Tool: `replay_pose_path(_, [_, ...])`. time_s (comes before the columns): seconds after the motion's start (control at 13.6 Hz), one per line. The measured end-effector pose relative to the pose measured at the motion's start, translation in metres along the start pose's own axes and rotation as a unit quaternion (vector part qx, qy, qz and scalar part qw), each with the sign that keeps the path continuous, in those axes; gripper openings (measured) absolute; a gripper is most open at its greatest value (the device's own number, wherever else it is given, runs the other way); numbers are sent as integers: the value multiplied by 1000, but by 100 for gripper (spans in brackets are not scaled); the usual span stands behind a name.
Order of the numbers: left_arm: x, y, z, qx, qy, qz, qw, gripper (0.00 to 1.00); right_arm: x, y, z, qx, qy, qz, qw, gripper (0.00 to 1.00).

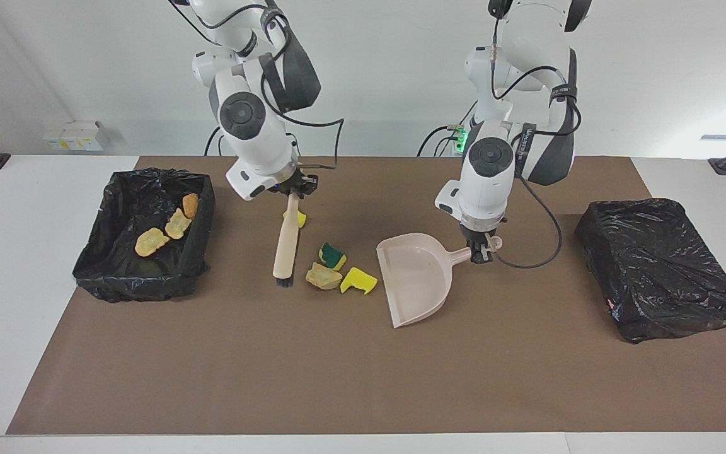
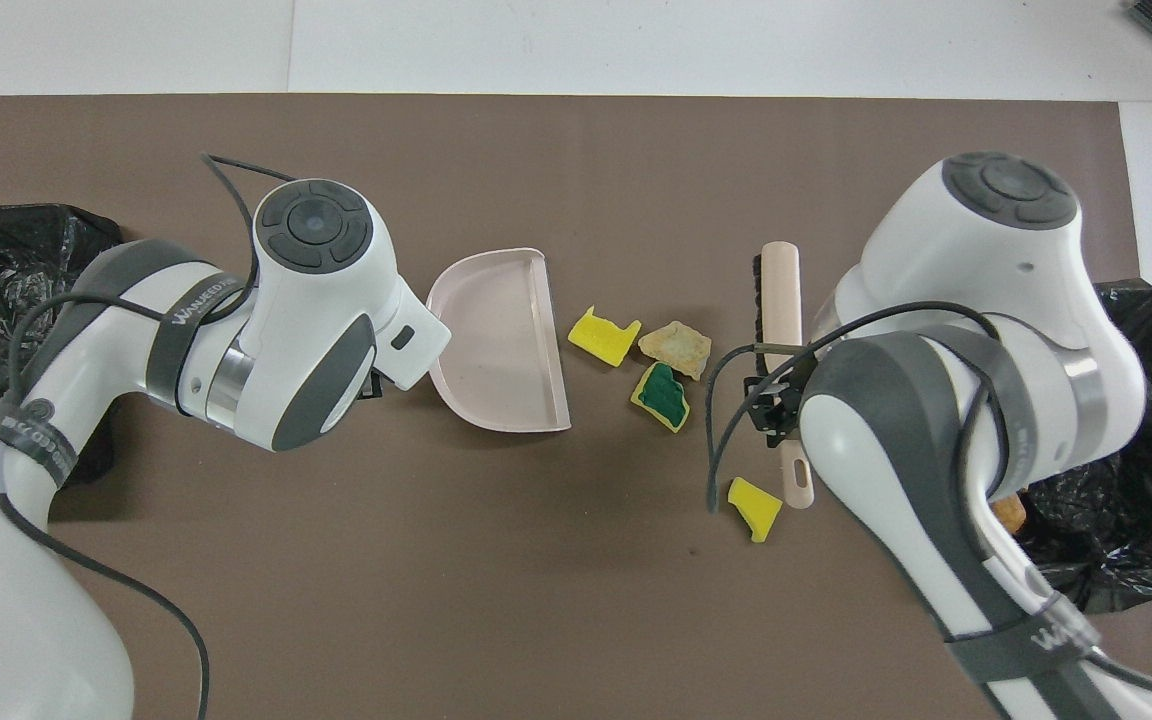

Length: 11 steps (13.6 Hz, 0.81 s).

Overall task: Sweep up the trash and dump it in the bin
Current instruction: 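Sweep the sponge pieces toward the dustpan with the right gripper's brush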

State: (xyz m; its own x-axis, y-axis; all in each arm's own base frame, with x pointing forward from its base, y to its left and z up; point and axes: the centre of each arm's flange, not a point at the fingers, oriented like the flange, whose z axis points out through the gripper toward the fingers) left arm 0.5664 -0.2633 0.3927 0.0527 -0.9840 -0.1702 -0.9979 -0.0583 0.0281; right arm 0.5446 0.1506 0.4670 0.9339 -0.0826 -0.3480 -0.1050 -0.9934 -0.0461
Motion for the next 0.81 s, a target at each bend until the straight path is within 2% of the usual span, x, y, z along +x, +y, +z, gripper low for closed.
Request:
replay_pose_path(0.15, [5,6,6,6,3,7,1000,31,15,45,16,11,1,-13,1000,26])
replay_pose_path(0.29, [4,10,11,11,6,8,1000,31,23,59,45,15,7,-15,1000,26])
replay_pose_path(0.59, [3,13,14,16,10,9,1000,31,12,0,113,-6,12,-36,999,26])
replay_pose_path(0.81, [3,14,15,17,10,9,1000,31,-3,-43,141,-19,12,-43,999,26])
